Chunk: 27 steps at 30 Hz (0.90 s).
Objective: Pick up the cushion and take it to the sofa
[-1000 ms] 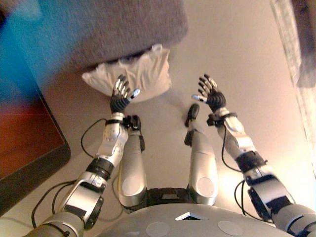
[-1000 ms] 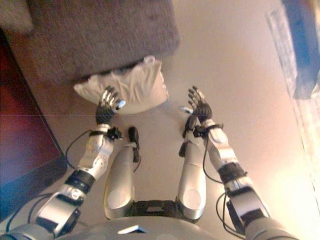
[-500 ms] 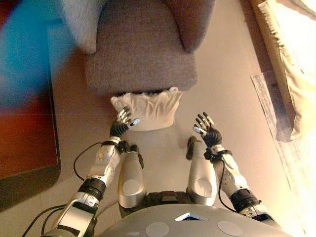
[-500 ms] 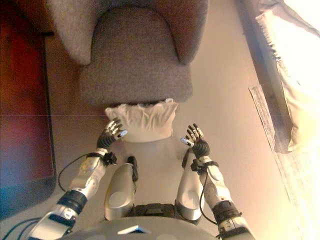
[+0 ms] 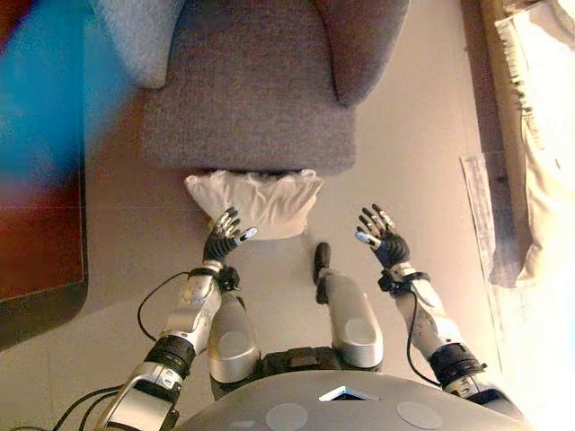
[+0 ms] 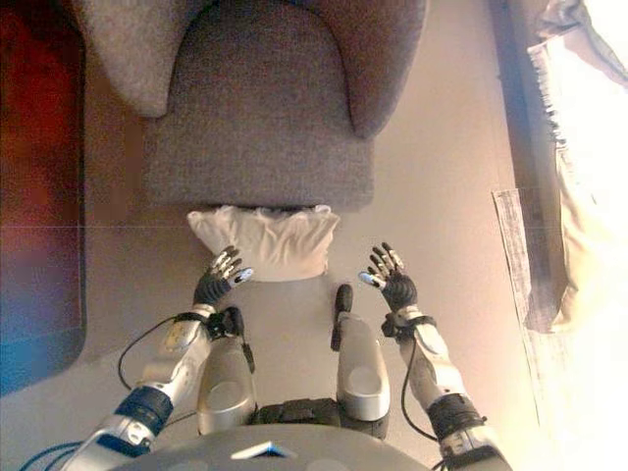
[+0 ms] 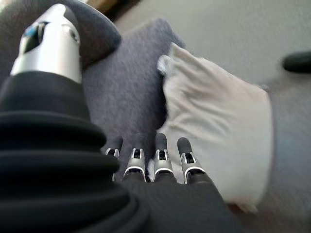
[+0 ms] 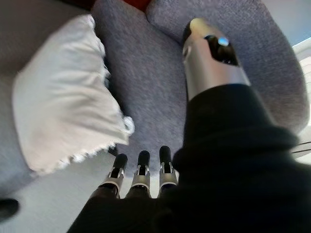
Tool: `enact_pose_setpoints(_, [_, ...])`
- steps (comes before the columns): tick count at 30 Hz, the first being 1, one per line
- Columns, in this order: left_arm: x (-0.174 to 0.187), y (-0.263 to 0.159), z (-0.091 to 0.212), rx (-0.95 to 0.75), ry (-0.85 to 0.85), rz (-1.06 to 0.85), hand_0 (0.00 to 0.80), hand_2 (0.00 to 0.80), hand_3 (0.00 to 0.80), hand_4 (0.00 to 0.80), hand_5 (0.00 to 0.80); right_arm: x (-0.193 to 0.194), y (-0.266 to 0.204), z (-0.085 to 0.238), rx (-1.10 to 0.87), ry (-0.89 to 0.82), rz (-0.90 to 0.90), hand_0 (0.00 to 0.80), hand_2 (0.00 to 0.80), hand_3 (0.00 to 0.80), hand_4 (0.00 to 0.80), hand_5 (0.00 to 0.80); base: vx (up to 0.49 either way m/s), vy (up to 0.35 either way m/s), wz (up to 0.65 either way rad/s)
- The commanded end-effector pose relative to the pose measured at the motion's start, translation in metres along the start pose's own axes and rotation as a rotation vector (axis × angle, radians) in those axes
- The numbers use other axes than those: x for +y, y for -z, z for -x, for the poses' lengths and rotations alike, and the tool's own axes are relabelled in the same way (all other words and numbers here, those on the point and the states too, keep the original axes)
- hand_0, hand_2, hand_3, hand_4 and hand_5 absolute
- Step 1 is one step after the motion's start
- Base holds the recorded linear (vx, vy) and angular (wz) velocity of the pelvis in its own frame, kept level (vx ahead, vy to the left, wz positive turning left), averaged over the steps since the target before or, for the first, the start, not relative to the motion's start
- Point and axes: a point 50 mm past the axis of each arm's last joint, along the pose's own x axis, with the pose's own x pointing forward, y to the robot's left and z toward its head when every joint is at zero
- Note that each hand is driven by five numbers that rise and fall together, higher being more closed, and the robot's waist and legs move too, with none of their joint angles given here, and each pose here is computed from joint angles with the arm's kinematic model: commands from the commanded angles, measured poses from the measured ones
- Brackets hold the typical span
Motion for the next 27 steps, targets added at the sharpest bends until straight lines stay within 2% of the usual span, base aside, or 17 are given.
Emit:
enact_pose_setpoints(1, [0.011, -0.006, 0.004, -0.059, -0.027, -0.005, 0.0, 0.0, 0.0, 0.0, 0.0, 0.008, -0.003, 0.002, -0.03, -0.044, 0.014, 0.0, 0.0, 0.0, 0.0, 0.0, 0.015, -0.102, 0.06])
enact_pose_setpoints(8, [0.003, -0.014, -0.008, -0.096, -0.032, -0.006, 0.0, 0.0, 0.0, 0.0, 0.0, 0.004, -0.017, -0.017, -0.046, -0.007, 0.189, 0.0, 0.0, 0.0, 0.0, 0.0, -0.064, 0.005, 0.03])
enact_pose_setpoints(15, [-0.001, -0.041, -0.028, -0.18, -0.077, -0.066, 0.0, 0.0, 0.0, 0.0, 0.0, 0.019, -0.04, -0.049, -0.066, -0.021, 0.251, 0.0, 0.0, 0.0, 0.0, 0.0, -0.133, 0.132, -0.13])
enact_pose_setpoints(19, [-0.011, -0.065, -0.044, -0.232, -0.081, -0.086, 0.0, 0.0, 0.0, 0.0, 0.0, 0.027, -0.062, -0.07, -0.086, 0.006, 0.328, 0.0, 0.0, 0.0, 0.0, 0.0, -0.099, -0.003, -0.7])
enact_pose_setpoints(27, [-0.038, -0.11, -0.061, -0.381, -0.069, -0.069, 0.0, 0.0, 0.0, 0.0, 0.0, 0.048, -0.137, -0.101, -0.243, 0.033, 0.404, 0.0, 0.0, 0.0, 0.0, 0.0, -0.149, -0.021, 0.2])
